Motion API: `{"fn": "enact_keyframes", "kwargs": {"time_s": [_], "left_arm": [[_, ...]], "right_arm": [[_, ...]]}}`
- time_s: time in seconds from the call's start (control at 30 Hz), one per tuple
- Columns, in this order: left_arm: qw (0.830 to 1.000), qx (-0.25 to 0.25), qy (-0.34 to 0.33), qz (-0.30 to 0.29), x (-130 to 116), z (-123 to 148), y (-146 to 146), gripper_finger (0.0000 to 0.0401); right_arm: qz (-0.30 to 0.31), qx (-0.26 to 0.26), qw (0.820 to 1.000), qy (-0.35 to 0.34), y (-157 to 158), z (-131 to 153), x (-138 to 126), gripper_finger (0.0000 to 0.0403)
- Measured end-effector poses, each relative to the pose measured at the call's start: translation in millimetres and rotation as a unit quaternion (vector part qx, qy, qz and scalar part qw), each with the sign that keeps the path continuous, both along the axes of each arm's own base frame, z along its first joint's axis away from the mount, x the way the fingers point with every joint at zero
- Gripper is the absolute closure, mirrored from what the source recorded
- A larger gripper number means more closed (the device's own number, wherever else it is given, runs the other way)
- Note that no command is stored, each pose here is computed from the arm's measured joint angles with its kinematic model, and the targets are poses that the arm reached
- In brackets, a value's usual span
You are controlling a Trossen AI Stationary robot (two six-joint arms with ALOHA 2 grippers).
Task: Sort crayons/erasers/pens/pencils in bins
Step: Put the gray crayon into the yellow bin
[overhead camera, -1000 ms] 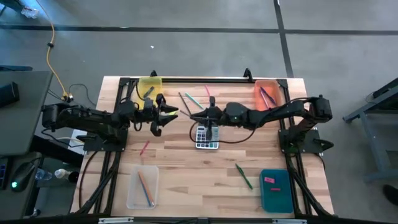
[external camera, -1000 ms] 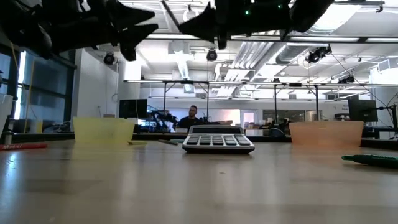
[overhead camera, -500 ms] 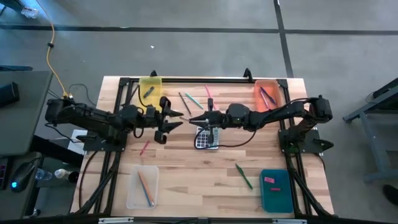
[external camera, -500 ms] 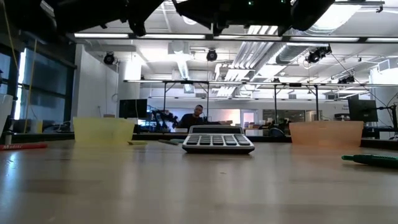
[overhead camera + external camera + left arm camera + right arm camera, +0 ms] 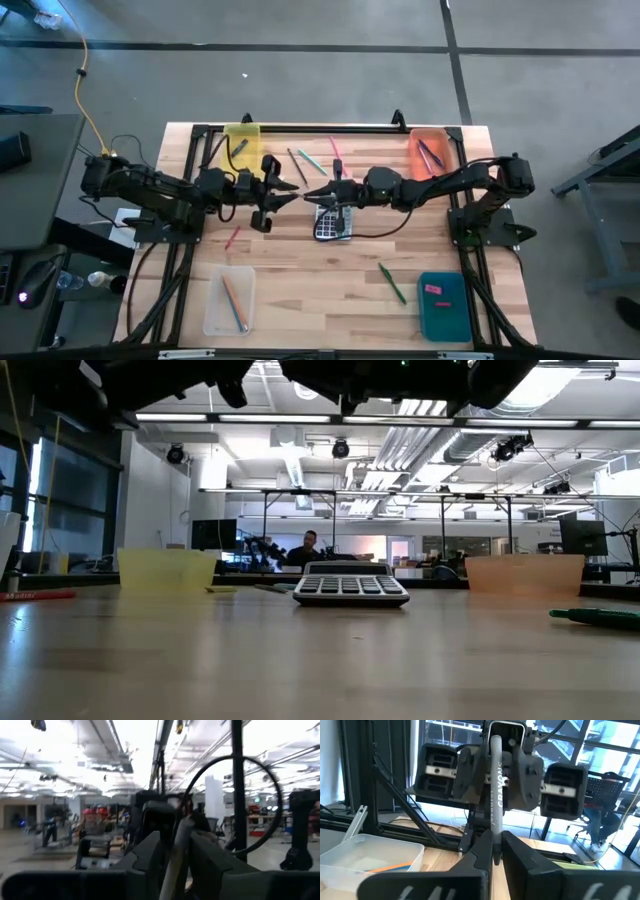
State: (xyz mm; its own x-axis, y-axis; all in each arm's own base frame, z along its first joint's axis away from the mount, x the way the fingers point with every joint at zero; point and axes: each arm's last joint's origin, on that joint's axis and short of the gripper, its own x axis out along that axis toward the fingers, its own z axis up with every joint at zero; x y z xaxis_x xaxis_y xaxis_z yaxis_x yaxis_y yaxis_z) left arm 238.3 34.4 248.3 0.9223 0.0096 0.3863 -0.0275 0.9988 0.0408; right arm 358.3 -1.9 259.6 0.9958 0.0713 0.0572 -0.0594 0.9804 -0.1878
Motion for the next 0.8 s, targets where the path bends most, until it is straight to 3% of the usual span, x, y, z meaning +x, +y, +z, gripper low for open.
{"fn": "enact_keyframes", "kwargs": {"time_s": [0.27, 0.57, 0.8], "left_arm": [[1.0, 0.024, -0.007, 0.004, 0, 1, -2, 0.0391], [0.999, 0.03, -0.009, 0.003, -1, 2, -3, 0.0391], [0.998, 0.049, 0.011, 0.03, -13, 13, 3, 0.0392]], "right_arm": [[0.001, -0.011, 1.0, 0.008, 0, -2, 0, 0.0377], [-0.002, -0.001, 1.0, 0.018, 0, -3, 0, 0.0263], [-0.084, -0.045, 0.992, 0.085, -4, -1, -11, 0.0189]]}}
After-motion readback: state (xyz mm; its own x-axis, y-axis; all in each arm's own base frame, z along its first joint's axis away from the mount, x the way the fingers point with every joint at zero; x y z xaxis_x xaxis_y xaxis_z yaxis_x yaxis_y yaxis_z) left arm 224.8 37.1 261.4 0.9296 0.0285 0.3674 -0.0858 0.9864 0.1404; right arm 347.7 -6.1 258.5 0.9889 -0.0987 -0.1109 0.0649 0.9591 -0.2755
